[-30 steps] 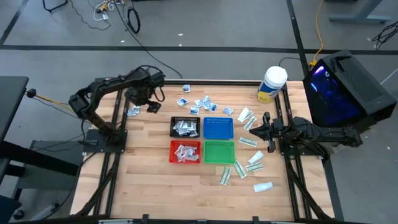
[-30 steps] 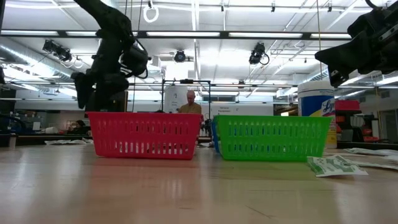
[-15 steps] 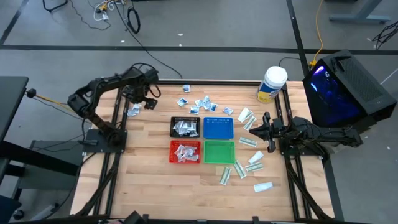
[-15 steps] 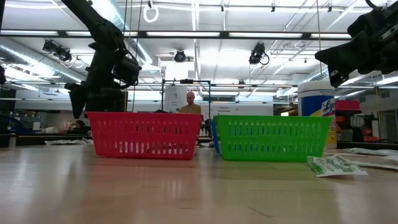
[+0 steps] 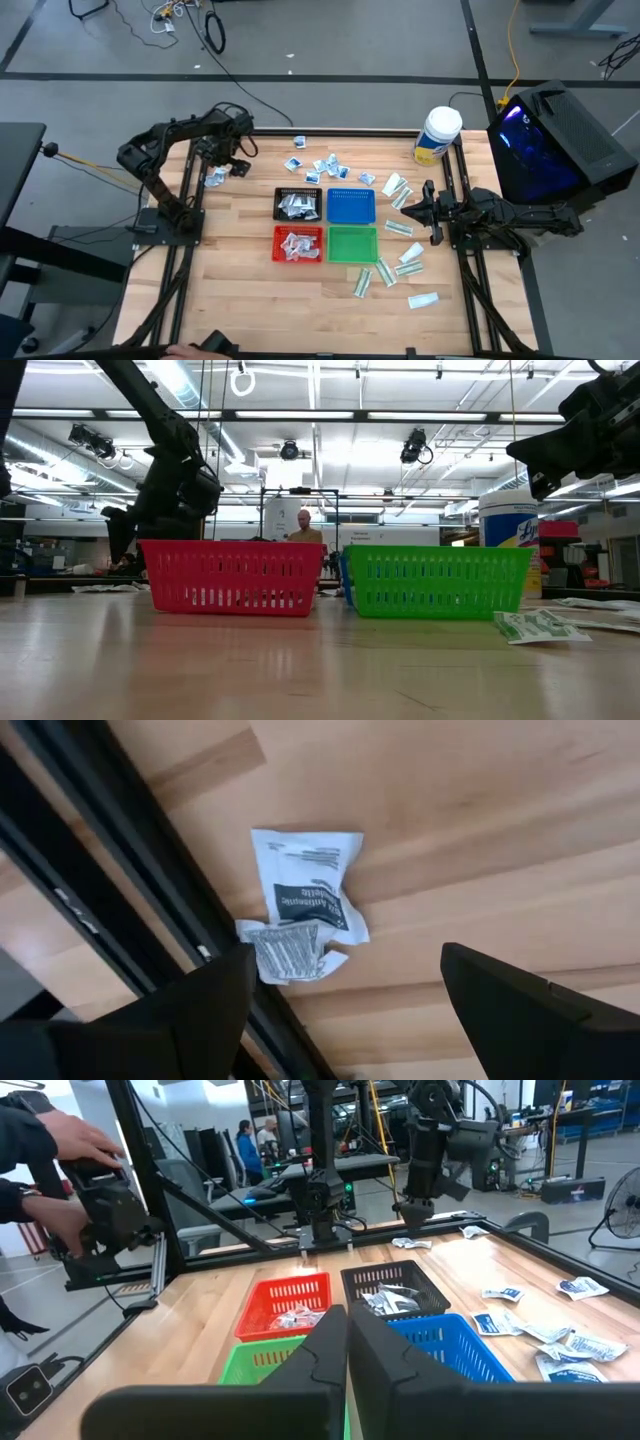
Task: Pick & Place First Aid Supplies
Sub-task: Put the gray towelette pack into the black bin
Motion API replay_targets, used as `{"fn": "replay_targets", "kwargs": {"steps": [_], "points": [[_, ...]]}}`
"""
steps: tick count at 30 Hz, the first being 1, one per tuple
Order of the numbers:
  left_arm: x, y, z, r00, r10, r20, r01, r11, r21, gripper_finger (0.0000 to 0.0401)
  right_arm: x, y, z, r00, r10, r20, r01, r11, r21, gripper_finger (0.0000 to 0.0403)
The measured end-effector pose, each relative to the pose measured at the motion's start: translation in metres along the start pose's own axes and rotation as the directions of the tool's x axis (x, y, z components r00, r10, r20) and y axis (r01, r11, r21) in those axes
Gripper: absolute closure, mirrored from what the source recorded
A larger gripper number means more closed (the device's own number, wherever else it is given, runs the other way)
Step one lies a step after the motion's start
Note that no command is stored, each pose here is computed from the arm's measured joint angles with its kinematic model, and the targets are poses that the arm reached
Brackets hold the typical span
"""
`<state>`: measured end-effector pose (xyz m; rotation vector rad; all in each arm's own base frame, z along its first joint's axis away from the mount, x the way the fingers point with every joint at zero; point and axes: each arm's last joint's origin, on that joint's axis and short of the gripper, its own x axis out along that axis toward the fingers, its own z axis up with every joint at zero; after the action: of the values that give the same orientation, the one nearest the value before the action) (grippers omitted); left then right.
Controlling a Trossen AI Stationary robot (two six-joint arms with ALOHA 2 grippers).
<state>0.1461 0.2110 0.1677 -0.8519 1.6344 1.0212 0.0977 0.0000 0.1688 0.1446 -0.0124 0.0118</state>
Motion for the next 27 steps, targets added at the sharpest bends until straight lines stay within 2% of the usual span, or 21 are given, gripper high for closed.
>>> {"fn": "replay_targets", "kwargs": {"steps": [5,14,20,27], "points": [[0.008,0.004,0.005,0.999,0.005,-0.035,-0.006,1.0,-0.025,0.0075,0.0,0.0,0.0,1.0,0.0,0.0,0.0,1.0,0.0,0.0385],[0.008,-0.001,0.004,0.999,-0.003,-0.047,0.003,1.0,-0.008,0.0076,0.0,0.0,0.0,1.0,0.0,0.0,0.0,1.0,0.0,0.0385],[-0.01,-0.002,0.008,0.999,-0.009,-0.049,0.009,1.0,0.004,0.0076,0.0,0.0,0.0,1.0,0.0,0.0,0.0,1.0,0.0,0.0385],[-0.044,-0.005,0.021,0.998,-0.043,0.045,0.04,0.997,0.062,0.0076,0.0,0.0,0.0,1.0,0.0,0.0,0.0,1.0,0.0,0.0385]]}}
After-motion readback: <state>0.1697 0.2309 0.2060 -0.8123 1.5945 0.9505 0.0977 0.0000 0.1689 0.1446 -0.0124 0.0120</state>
